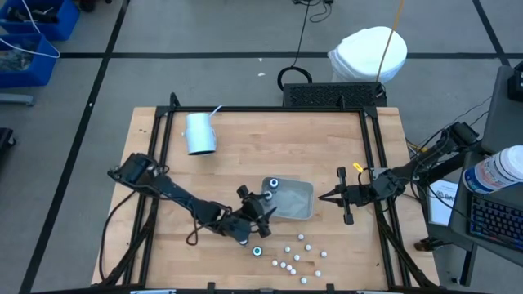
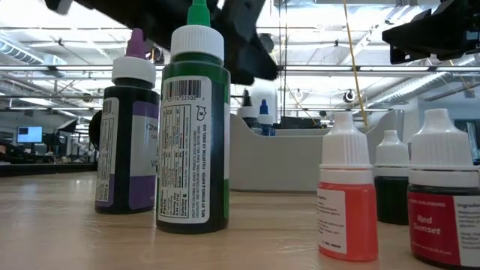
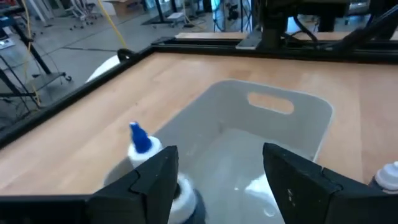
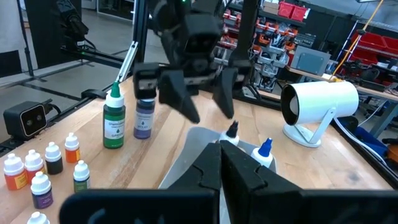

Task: Pick & Place food coloring
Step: Put the large green food coloring bottle into the gray bin

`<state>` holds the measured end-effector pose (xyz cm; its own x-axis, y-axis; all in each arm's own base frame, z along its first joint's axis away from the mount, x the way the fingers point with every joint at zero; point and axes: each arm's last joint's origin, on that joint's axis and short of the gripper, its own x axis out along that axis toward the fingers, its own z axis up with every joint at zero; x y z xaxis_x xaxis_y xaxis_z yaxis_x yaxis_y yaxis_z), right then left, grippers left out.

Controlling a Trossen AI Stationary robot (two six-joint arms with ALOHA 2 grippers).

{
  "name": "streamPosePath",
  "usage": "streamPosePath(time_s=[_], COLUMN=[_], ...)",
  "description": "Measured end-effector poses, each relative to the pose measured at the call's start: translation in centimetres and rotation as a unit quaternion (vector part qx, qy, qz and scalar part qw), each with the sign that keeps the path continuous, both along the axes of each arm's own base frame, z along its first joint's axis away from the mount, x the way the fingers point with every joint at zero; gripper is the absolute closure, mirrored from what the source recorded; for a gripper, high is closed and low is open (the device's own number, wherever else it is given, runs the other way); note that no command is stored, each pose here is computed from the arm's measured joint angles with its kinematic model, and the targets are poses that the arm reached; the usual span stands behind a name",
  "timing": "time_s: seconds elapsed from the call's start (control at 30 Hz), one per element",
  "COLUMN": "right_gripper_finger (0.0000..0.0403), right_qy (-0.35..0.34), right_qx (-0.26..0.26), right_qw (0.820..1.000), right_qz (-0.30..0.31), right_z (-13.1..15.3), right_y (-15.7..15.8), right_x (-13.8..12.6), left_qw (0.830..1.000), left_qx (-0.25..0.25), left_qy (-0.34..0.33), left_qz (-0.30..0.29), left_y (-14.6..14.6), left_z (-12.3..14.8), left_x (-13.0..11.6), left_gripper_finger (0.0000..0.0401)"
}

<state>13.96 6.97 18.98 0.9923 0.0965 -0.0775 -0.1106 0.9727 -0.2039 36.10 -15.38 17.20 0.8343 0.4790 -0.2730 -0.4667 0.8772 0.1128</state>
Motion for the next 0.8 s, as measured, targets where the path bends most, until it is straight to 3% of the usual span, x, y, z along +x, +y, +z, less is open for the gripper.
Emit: streamPosePath(time_s=[0.23,0.4,0.6,0.8], right_gripper_finger=[0.0403,0.0403,0.0403,0.0403], right_qy=[0.005,0.007,0.008,0.004], right_qx=[0.007,0.006,0.005,0.012], right_qw=[1.000,1.000,1.000,1.000], right_qz=[-0.001,-0.001,-0.001,-0.001], right_z=[-0.1,-0.1,-0.1,-0.1], right_y=[0.0,0.0,0.0,0.0], right_x=[0.0,0.0,0.0,0.0], left_qw=[0.999,0.998,0.997,0.993], left_qx=[0.038,0.063,0.023,0.007], left_qy=[-0.014,-0.012,0.031,0.079], left_qz=[0.008,0.006,-0.061,-0.085], left_y=[-0.5,-0.7,1.0,1.6], left_z=[5.1,9.9,13.7,11.8], left_x=[-2.5,-6.4,-11.5,-13.2], left_gripper_finger=[0.0167,0.0184,0.0282,0.0389])
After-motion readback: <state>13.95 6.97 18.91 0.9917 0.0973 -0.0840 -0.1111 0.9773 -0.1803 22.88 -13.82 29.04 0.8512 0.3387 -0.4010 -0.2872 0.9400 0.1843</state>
